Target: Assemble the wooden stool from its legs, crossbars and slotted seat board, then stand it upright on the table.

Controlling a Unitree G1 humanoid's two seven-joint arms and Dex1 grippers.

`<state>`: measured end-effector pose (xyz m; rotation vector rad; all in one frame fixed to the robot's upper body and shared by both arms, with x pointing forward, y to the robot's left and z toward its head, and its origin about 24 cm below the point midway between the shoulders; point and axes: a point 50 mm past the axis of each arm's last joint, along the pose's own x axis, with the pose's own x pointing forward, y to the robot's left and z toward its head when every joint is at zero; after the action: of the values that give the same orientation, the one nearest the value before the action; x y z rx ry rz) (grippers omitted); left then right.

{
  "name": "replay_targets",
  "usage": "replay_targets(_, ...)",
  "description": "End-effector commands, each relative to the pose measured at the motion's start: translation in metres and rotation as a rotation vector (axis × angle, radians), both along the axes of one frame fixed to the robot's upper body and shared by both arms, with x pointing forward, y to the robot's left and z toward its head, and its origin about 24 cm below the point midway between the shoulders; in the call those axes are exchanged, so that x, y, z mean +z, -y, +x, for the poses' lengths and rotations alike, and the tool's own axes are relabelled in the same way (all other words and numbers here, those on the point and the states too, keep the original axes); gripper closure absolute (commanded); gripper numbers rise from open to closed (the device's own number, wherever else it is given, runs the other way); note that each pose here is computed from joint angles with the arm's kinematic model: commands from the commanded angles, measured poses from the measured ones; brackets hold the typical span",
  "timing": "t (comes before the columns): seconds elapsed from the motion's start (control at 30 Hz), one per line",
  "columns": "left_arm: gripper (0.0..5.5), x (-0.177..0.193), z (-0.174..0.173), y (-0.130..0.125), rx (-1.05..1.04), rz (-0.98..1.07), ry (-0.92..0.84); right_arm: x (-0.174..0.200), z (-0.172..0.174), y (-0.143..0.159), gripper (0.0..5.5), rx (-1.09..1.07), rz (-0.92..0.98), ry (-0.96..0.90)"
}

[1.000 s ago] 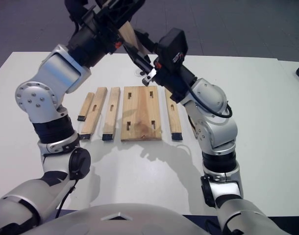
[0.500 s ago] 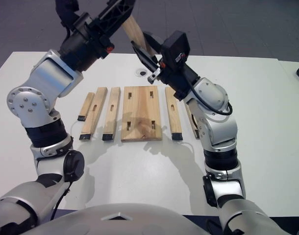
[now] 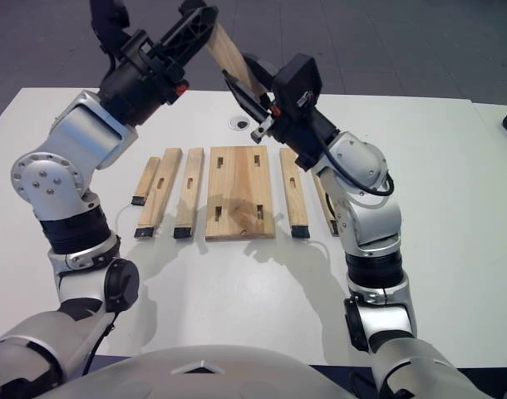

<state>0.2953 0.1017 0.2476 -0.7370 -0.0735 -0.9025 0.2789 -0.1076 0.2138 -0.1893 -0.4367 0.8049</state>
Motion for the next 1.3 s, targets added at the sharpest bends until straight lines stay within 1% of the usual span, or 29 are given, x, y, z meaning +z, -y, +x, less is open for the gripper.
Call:
replay_targets(0.03, 5.07, -0.003, -0.004, 0.01, -0.045, 0.064, 0.029, -0.006, -0.001, -0.005, 4.2, 0.012, -0.048, -0.008)
replay_targets(0.13, 5.07, -0.002, -0.005, 0.008, -0.017, 0.083, 0.073, -0.019, 0.004, -0.007, 4.2, -0.035, -0.15, -0.026)
replay_targets(0.17, 5.07, -0.004, -0.003, 0.007, 0.007, 0.095, 0.081, -0.03, 0.009, -0.006, 3.84, -0.068, -0.219, -0.048)
replay_targets(0.27, 5.07, -0.007, 0.001, 0.001, 0.098, 0.152, 0.12, -0.064, 0.025, 0.004, 3.37, -0.196, -0.404, -0.12)
replay_targets(0.37, 5.07, -0.008, 0.008, -0.012, 0.246, 0.227, 0.181, -0.082, 0.034, 0.022, 2.95, -0.293, -0.509, -0.162)
replay_targets(0.43, 5.07, -0.01, 0.009, -0.03, 0.364, 0.272, 0.218, -0.086, 0.038, 0.038, 2.7, -0.366, -0.552, -0.169)
replay_targets(0.47, 5.07, -0.014, 0.008, -0.045, 0.448, 0.309, 0.233, -0.086, 0.039, 0.047, 2.44, -0.409, -0.56, -0.172)
replay_targets(0.53, 5.07, -0.028, 0.005, -0.071, 0.574, 0.399, 0.228, -0.082, 0.04, 0.063, 2.14, -0.493, -0.56, -0.17)
replay_targets(0.57, 5.07, -0.04, 0.002, -0.084, 0.64, 0.456, 0.2, -0.078, 0.04, 0.069, 2.0, -0.544, -0.531, -0.17)
replay_targets(0.63, 5.07, -0.064, -0.004, -0.104, 0.725, 0.486, 0.116, -0.07, 0.04, 0.078, 1.64, -0.649, -0.446, -0.17)
replay_targets(0.7, 5.07, -0.086, -0.015, -0.114, 0.767, 0.481, 0.031, -0.057, 0.038, 0.081, 1.28, -0.742, -0.308, -0.157)
replay_targets(0.8, 5.07, -0.11, -0.018, -0.111, 0.777, 0.489, -0.042, -0.04, 0.037, 0.087, 0.8, -0.852, -0.05, -0.171)
replay_targets(0.9, 5.07, -0.123, -0.014, -0.107, 0.788, 0.49, -0.076, -0.031, 0.041, 0.092, 0.34, -0.914, 0.115, -0.205)
replay_targets(0.97, 5.07, -0.13, -0.013, -0.105, 0.793, 0.49, -0.088, -0.028, 0.042, 0.093, 0.1, -0.928, 0.147, -0.21)
replay_targets(1.3, 5.07, -0.158, -0.017, -0.101, 0.81, 0.532, -0.144, -0.028, 0.044, 0.089, 0.1, -0.913, 0.156, -0.229)
